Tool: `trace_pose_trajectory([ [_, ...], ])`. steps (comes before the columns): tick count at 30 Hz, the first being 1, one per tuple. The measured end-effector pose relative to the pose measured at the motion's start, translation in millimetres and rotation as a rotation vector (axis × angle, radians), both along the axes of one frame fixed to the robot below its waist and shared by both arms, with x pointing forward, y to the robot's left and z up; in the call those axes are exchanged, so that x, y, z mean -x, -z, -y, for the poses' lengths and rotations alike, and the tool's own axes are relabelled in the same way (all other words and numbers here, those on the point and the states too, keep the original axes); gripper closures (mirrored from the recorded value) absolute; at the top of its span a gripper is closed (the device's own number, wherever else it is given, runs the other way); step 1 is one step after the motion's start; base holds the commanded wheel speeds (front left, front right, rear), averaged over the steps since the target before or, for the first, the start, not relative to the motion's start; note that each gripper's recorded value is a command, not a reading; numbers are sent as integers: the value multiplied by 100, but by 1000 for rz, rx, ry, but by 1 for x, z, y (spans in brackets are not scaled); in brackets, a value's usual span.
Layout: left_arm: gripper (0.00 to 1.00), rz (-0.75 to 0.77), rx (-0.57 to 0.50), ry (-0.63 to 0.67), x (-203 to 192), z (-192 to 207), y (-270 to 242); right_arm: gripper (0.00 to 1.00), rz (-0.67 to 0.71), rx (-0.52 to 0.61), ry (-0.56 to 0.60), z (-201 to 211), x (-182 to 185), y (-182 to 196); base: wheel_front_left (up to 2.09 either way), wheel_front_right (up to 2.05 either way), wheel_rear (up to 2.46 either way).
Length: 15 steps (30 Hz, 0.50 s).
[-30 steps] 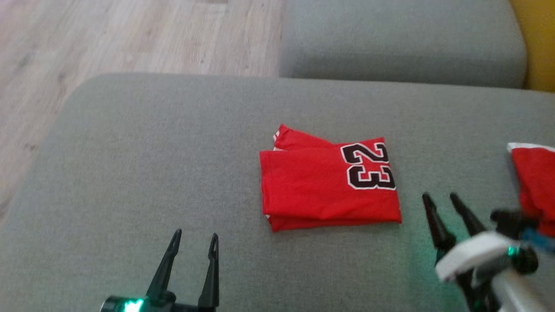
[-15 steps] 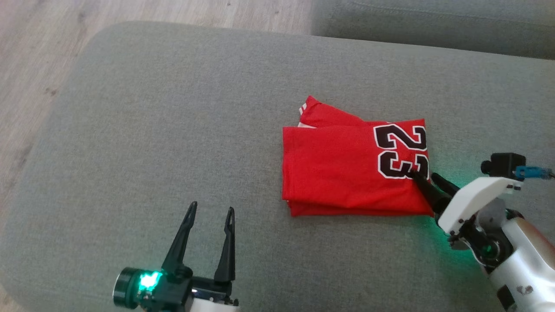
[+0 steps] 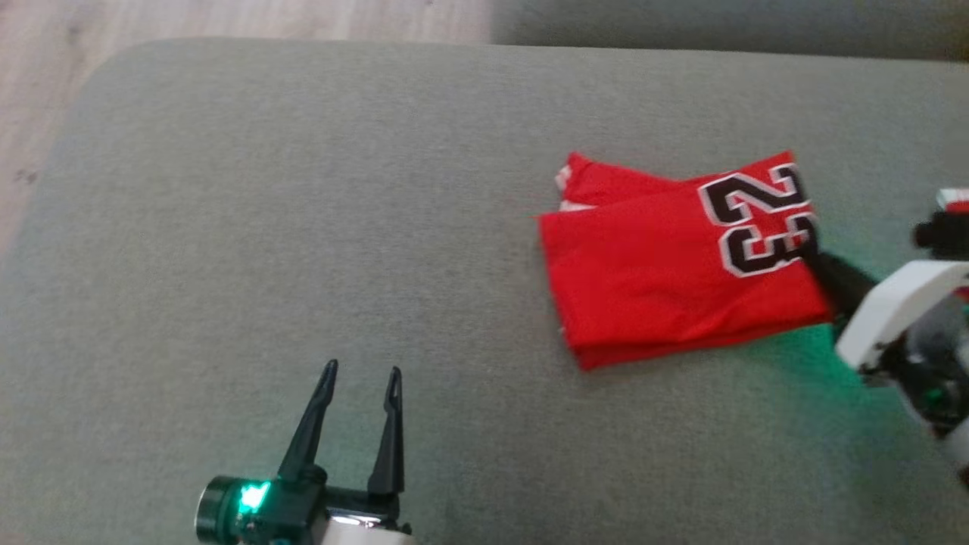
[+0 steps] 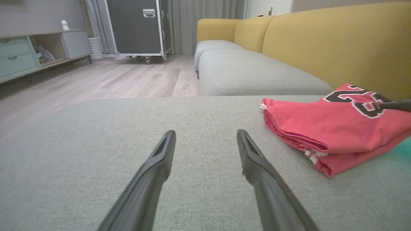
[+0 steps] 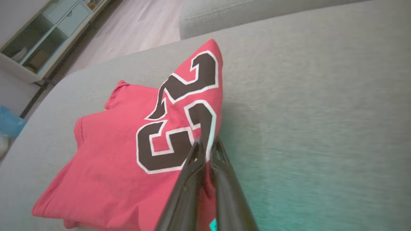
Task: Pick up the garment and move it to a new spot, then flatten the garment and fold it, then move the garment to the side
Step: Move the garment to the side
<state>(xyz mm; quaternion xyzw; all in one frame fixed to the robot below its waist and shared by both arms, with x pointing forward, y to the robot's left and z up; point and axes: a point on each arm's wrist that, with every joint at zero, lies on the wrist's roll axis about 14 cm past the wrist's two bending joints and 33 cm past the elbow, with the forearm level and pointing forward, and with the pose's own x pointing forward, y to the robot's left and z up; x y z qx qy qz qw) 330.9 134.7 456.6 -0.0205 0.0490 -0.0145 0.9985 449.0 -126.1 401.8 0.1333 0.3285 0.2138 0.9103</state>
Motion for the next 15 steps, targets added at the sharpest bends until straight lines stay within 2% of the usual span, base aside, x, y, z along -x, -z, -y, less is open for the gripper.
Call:
trace_pose_trajectory([
  [3,0,-15,41,14,-6,6,4,100,20,59,34,35,-2,-6,0,0,0],
  [5,0,-15,38,38,-14,12,5,100,30,121,77,74,-3,-14,0,0,0],
  [15,0,-7,48,85,-36,29,7,100,92,329,240,197,-7,-68,0,0,0],
])
